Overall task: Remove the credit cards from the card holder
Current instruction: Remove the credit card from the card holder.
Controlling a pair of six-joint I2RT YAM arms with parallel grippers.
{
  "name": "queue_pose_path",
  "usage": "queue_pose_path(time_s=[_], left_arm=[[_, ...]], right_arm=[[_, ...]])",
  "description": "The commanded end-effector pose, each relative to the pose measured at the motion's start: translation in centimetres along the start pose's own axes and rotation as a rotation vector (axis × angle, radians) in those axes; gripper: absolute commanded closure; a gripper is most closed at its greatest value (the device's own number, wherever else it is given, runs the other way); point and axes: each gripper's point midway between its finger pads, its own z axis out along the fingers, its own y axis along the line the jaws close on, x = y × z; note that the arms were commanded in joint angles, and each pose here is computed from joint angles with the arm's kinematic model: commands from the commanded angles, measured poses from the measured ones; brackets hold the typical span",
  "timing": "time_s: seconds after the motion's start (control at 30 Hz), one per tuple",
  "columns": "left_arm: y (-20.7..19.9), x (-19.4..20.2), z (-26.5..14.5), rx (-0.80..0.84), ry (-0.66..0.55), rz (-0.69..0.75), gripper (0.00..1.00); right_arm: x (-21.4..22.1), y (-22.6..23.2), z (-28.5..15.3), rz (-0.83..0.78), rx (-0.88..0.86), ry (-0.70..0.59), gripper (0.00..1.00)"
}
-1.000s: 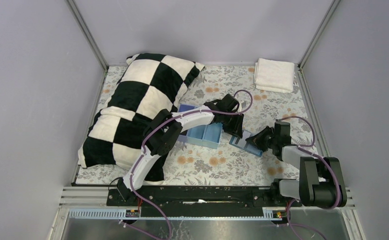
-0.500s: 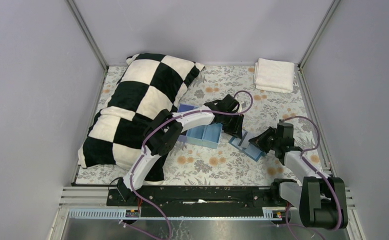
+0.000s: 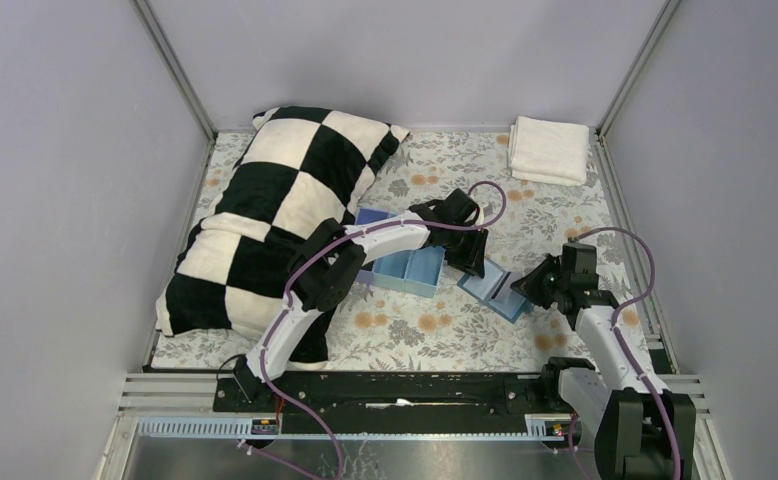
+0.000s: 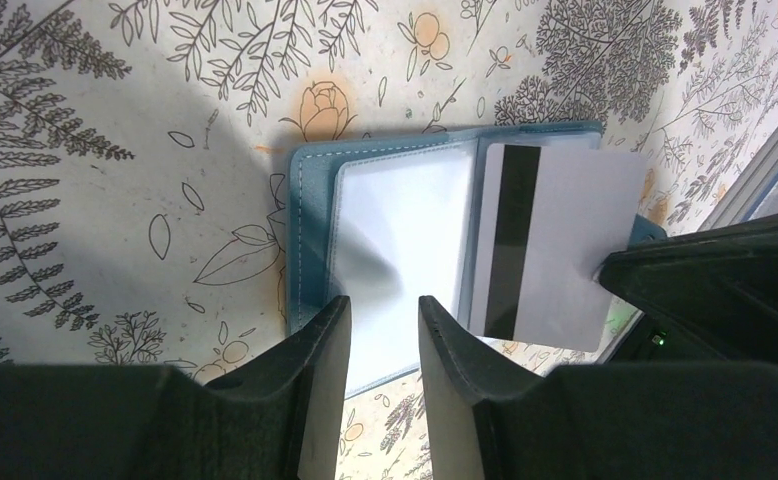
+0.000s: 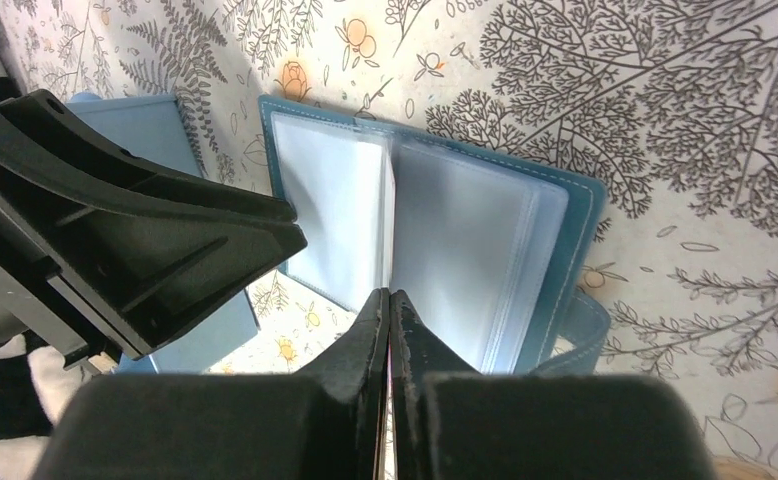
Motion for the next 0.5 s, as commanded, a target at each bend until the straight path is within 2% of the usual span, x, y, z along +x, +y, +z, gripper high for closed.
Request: queue_pose_path(time_s=[0.0, 0.3, 0.47], left_arm=[[-0.3, -0.5, -1.2, -0.046, -0.019, 0.029, 0.63], [-4.3, -1.5, -3.7, 0.075, -0.047, 0.085, 0.61], [-7.5, -2.6, -8.7, 0.126, -0.102, 0.135, 0.59]], right_arm=[[-0.6, -0.6, -1.4, -0.04, 0.069, -0.011, 1.0], [-2.5, 2.9, -4.0, -0.085, -0.022, -0.058, 1.0], [-3.9, 6.1, -6.2, -0.151, -0.12, -0.095, 1.0]])
